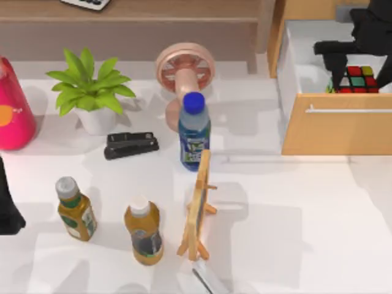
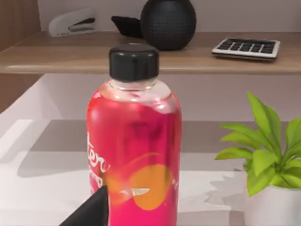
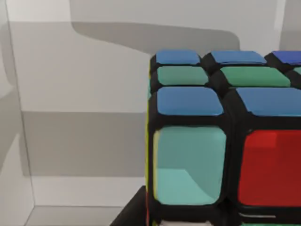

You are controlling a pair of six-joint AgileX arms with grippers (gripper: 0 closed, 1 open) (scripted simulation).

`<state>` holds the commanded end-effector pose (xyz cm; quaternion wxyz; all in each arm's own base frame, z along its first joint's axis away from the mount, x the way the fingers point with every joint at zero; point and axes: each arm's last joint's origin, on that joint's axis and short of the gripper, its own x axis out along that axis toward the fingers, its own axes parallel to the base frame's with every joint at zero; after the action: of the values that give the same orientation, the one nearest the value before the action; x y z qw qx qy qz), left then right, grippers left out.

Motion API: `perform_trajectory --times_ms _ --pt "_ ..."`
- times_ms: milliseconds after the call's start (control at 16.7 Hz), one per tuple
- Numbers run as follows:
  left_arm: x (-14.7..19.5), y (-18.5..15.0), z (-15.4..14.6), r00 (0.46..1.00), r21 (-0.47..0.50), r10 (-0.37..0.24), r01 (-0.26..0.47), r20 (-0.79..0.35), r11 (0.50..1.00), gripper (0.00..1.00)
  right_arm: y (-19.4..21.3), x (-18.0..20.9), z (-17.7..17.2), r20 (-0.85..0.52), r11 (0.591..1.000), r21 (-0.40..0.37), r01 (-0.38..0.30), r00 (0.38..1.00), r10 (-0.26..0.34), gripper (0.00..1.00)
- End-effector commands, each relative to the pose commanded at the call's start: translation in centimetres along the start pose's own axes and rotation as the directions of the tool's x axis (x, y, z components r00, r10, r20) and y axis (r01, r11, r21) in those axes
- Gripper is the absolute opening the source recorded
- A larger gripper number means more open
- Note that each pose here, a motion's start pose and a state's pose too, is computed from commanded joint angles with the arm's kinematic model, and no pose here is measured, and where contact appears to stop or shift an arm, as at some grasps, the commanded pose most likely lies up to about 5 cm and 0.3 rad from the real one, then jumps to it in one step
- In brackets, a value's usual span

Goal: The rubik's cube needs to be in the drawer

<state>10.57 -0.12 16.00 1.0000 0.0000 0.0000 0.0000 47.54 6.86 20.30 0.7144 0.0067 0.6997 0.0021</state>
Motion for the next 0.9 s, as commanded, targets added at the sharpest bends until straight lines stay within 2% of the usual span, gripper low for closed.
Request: perform_trajectory --times_ms 360,900 --pt "0.0 0.0 0.0 1.0 0.0 0.0 0.0 0.0 1.0 1.0 -0.16 0.61 0.1 -0.019 1.0 0.005 -0.003 1.0 0.003 0.0" --pt "0.0 0.0 0.0 1.0 0.0 0.0 0.0 0.0 1.0 1.0 -0.16 0.61 0.1 -0.019 1.0 0.005 -0.003 1.0 0.003 0.68"
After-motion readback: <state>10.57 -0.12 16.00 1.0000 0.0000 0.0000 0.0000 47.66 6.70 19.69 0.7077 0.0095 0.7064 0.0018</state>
